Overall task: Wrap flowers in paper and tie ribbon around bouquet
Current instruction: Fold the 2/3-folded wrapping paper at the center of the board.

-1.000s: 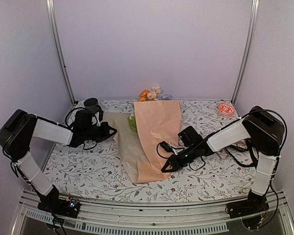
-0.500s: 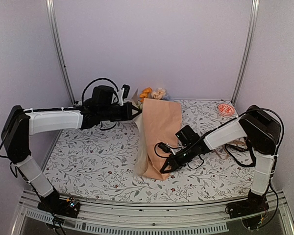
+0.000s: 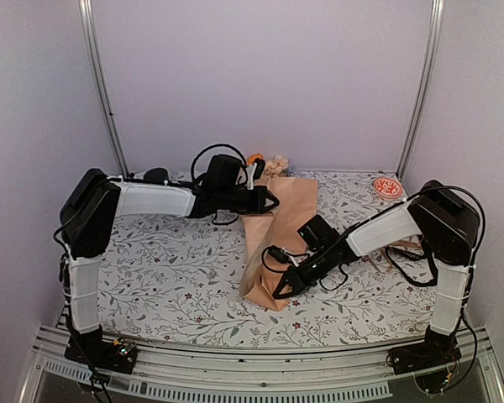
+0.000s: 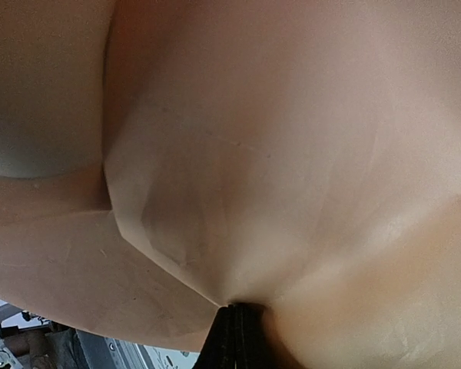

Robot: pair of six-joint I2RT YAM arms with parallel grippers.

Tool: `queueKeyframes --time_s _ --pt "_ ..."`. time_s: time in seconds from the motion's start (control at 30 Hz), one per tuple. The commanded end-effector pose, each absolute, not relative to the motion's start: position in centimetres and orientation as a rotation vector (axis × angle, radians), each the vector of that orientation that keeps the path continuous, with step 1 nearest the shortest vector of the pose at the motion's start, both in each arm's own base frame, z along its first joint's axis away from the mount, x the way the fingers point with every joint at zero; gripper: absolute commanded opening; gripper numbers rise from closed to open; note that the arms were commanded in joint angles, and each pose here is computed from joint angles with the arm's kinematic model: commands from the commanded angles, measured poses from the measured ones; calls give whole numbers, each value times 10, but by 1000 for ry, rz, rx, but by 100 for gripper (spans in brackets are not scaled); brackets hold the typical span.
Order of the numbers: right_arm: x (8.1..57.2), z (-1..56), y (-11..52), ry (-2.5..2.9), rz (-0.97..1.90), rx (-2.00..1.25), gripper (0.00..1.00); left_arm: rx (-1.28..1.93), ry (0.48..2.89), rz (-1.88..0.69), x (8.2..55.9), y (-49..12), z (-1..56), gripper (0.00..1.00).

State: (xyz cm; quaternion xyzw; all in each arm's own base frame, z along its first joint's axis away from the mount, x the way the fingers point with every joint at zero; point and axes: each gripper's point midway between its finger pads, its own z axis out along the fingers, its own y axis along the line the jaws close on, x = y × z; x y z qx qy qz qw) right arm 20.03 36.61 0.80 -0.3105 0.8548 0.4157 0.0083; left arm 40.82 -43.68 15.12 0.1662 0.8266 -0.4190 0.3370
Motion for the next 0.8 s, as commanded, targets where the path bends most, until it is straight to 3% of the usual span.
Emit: queueKeyframes --time_s 0.0,0.37,0.77 --pt "176 -32 336 2854 1072 -975 1 471 2172 -1154 409 -460 134 0" --pt "194 20 354 2620 1154 -925 2 446 2315 -1100 409 -469 59 0" --pt "221 90 324 2464 1184 -685 28 453 2388 -967 408 -459 25 0"
